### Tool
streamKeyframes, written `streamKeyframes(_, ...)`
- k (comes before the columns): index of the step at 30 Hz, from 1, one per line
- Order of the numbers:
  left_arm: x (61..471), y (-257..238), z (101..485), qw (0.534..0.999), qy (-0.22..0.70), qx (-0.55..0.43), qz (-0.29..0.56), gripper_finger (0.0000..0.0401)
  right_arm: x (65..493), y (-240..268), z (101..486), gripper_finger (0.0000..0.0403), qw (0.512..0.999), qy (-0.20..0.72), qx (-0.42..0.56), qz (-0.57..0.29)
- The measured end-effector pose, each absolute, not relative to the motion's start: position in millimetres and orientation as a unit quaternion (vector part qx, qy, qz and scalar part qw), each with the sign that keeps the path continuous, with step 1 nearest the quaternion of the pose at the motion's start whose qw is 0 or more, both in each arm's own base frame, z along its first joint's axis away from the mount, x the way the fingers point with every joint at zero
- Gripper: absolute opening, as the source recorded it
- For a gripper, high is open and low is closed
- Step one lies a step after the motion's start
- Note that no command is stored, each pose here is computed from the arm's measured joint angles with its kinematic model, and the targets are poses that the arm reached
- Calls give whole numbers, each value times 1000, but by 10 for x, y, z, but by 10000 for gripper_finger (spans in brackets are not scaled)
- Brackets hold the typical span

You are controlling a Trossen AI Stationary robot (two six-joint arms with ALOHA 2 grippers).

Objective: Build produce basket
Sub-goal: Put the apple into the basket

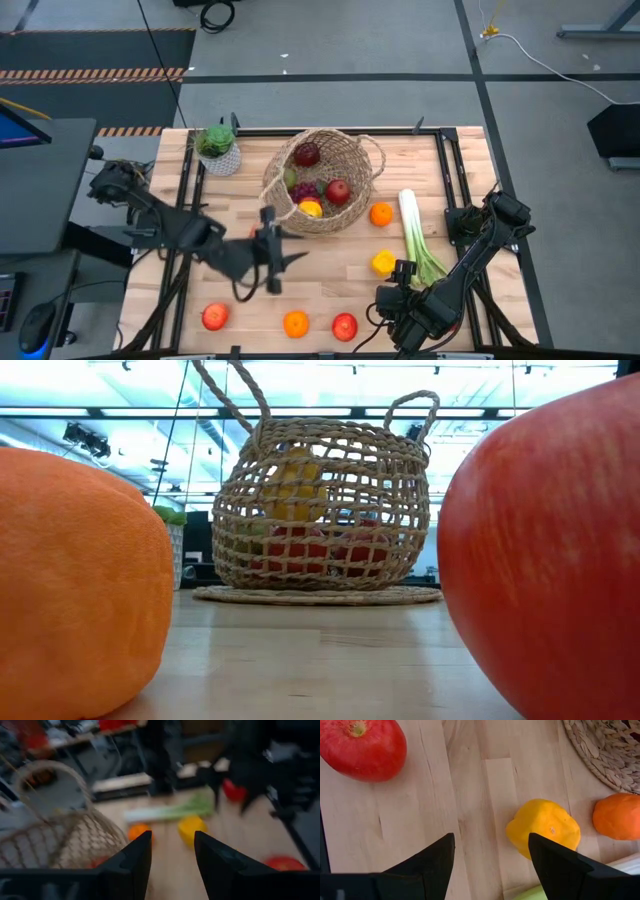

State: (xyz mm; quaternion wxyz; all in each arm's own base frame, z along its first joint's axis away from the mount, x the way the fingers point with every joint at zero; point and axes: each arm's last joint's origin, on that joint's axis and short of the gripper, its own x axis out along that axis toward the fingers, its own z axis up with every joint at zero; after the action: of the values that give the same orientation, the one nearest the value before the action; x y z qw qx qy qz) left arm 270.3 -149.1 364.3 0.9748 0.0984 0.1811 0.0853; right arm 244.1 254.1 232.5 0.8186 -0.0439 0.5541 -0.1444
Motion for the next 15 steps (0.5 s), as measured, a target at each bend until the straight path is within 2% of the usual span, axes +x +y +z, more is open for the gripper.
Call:
streamKeyframes(6, 2393, -1721, 3441, 960, 267, 56, 70, 145, 2443, 2542, 2325, 259, 819, 554, -43, -144)
streamKeyframes(11, 2085, -1798, 3281, 933, 344, 15, 100, 142, 2447, 2544, 2325, 259, 820, 552, -41, -143)
streamKeyframes(15, 1886, -1862, 3228, 922, 368, -18, 123, 142, 2451, 2546, 2325, 259, 821, 552, -39, -143)
